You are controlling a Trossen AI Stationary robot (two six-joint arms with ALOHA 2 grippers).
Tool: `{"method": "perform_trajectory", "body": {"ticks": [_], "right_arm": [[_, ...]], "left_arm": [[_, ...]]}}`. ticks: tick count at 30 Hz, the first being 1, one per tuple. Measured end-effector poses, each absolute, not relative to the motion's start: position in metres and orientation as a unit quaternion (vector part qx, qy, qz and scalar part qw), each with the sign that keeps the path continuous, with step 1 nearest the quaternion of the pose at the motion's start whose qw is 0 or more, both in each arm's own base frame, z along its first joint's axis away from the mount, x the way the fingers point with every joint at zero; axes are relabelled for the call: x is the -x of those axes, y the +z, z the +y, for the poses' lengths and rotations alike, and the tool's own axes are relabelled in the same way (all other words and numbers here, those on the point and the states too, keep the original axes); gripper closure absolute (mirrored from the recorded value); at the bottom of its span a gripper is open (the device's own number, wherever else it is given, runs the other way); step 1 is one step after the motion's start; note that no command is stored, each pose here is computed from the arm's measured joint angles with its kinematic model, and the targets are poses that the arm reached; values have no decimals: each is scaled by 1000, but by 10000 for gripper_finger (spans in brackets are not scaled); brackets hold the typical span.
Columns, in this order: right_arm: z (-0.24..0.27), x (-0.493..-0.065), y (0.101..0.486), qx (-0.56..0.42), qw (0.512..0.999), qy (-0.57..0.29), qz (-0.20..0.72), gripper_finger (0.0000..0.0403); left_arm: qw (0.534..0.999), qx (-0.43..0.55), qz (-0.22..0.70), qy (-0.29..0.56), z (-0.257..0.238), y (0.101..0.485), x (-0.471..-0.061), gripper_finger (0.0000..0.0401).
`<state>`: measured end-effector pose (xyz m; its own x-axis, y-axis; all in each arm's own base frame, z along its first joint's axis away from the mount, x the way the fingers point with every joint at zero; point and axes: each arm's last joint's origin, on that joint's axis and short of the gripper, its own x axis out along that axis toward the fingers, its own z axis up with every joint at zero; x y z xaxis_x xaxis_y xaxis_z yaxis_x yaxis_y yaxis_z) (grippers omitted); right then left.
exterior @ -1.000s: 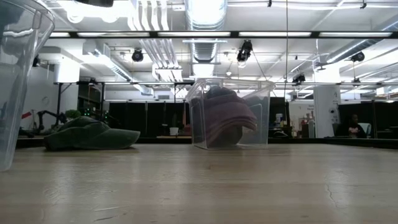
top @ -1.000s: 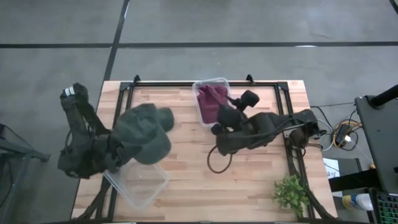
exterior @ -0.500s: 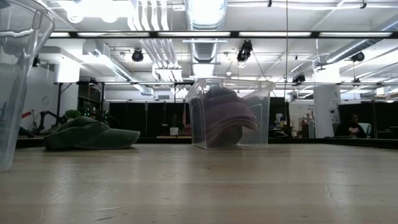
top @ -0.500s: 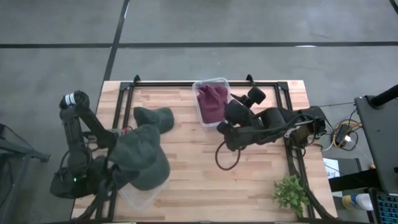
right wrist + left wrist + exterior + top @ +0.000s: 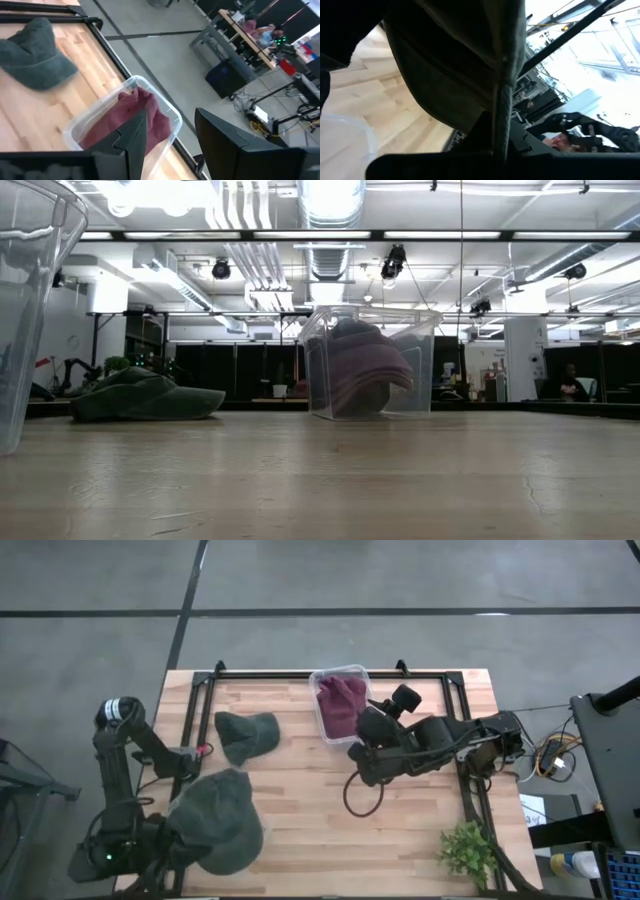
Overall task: Pick & Place hat
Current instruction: Put the green cap into the bottom transparent bin
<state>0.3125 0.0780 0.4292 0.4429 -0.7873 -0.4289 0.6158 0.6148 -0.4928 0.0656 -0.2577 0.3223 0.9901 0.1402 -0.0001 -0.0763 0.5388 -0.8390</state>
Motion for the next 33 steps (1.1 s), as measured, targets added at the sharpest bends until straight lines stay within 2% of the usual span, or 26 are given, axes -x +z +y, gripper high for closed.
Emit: {"method": "perform_trajectory", "body": {"ticks": [14, 23, 33], "right_arm": [[83, -312, 427, 115, 848, -388, 343, 243], [84, -312, 427, 109, 850, -380, 349, 243], [86, -312, 427, 109, 851, -376, 349, 243]], "left_arm": [[911, 407, -29, 64, -270, 274, -67, 399], [921, 385, -22, 53, -240, 255, -56, 399], [926, 378, 0, 0, -208, 238, -29, 399]]}}
